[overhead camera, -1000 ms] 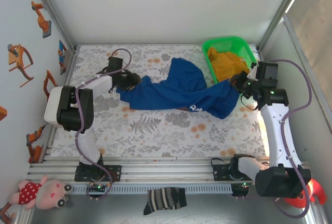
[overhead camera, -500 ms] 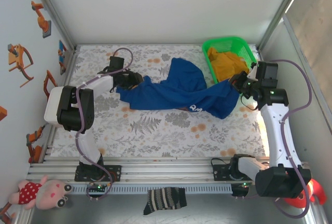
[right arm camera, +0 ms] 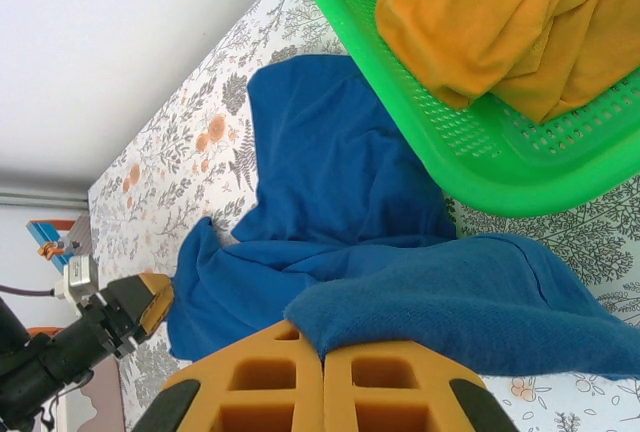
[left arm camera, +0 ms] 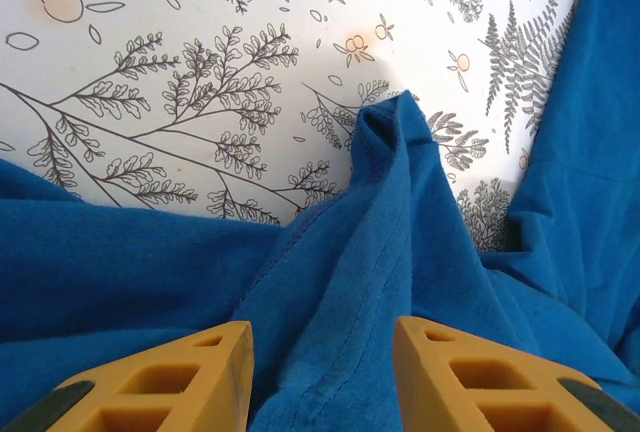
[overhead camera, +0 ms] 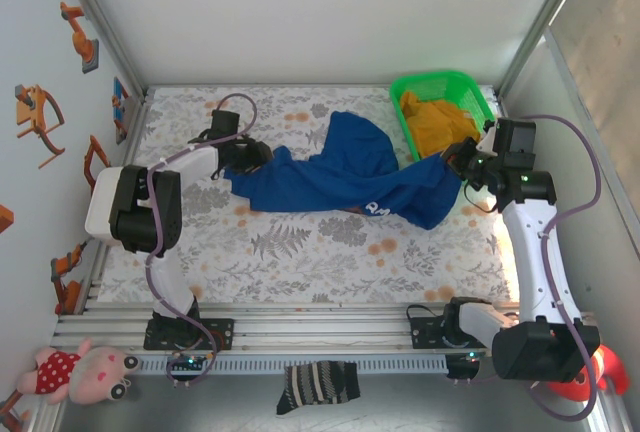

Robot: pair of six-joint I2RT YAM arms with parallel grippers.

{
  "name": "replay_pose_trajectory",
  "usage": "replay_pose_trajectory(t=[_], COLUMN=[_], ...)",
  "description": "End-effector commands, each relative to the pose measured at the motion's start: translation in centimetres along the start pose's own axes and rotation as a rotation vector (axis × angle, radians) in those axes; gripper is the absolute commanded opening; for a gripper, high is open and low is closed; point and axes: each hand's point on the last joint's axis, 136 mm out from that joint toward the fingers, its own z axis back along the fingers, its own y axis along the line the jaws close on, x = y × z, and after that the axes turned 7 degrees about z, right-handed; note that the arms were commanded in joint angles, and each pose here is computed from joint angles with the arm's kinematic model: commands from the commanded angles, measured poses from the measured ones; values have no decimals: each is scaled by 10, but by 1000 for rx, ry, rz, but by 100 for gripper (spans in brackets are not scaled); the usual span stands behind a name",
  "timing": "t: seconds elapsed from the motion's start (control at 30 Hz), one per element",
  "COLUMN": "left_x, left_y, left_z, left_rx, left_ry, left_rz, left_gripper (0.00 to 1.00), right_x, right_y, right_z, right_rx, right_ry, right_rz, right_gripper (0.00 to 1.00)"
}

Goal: Fold the inside-out t-shirt

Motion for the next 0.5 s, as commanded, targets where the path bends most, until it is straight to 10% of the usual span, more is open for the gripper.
replay_pose_trajectory(t=[0.0, 0.47], left_x=[-6, -12], left_y=[3, -38], left_z=[-10, 15], left_rx=[-5, -209], left_ry=[48, 53], left_rz=[-17, -14], left_gripper=[39, 35], right_x=[11, 11], right_y=[7, 5], right_z=[10, 8], right_rx=[9, -1], right_ry=[-40, -36], right_rz=[30, 30], right_gripper=[0, 0])
